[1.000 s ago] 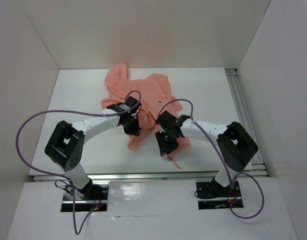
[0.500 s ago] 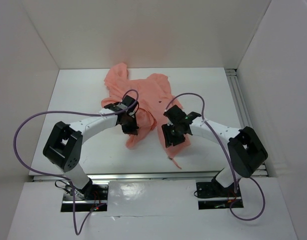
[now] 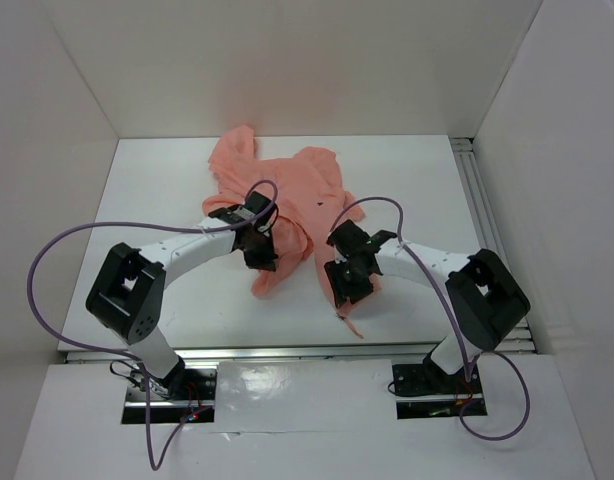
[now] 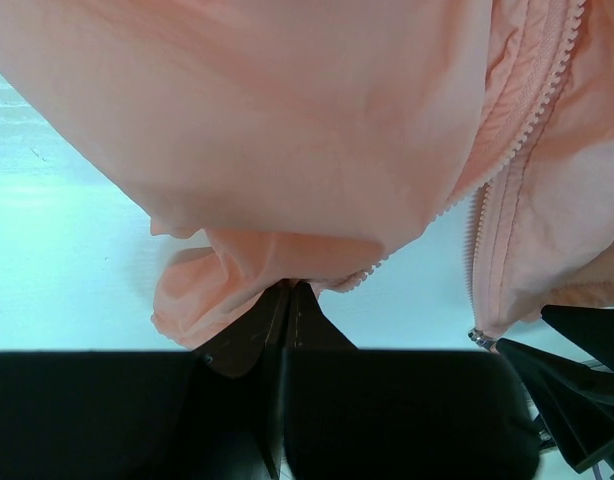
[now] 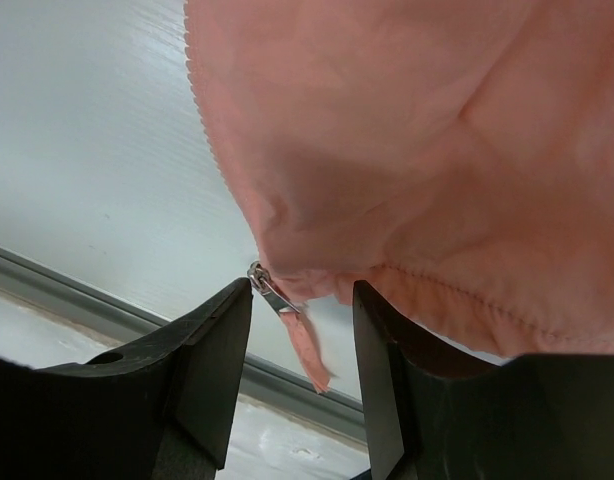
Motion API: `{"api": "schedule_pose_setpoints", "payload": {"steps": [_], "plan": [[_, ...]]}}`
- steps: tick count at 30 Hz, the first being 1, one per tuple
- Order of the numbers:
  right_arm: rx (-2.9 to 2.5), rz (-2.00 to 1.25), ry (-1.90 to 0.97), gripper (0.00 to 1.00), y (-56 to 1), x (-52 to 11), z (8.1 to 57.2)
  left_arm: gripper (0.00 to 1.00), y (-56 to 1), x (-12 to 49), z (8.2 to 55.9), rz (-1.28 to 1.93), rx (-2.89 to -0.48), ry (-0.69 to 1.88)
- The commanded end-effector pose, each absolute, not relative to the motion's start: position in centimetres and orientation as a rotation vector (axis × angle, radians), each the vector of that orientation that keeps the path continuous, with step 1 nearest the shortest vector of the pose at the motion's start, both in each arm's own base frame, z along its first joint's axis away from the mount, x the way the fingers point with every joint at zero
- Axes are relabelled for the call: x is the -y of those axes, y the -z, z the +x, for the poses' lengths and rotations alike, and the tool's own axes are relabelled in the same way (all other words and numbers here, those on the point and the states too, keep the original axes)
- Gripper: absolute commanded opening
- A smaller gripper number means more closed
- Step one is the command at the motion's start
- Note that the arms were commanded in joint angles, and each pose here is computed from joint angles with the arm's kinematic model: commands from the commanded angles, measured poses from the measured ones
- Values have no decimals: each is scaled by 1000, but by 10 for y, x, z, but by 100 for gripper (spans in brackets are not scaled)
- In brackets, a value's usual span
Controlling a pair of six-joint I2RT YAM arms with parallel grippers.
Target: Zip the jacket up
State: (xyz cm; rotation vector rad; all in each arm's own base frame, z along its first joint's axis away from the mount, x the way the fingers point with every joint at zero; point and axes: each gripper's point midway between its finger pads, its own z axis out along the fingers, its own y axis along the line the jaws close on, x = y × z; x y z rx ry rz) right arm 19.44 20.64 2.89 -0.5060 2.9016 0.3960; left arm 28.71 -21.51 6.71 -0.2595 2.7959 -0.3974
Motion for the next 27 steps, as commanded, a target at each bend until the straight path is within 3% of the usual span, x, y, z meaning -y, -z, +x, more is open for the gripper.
{"api": "schedule_pose_setpoints", "payload": {"steps": [1, 14, 22, 27], "plan": [[-2931, -520, -367, 53, -27, -202, 185, 0, -81, 222, 286, -231, -2765, 449], [-2998, -539, -213, 54, 6, -198, 166, 0, -76, 227, 284, -230, -2781, 457], [-3001, -478, -155, 35, 12, -190, 167, 0, -76, 227, 284, -230, -2781, 457], [-2977, -484, -278, 30, 3, -207, 169, 0, -76, 227, 284, -230, -2781, 457]]}}
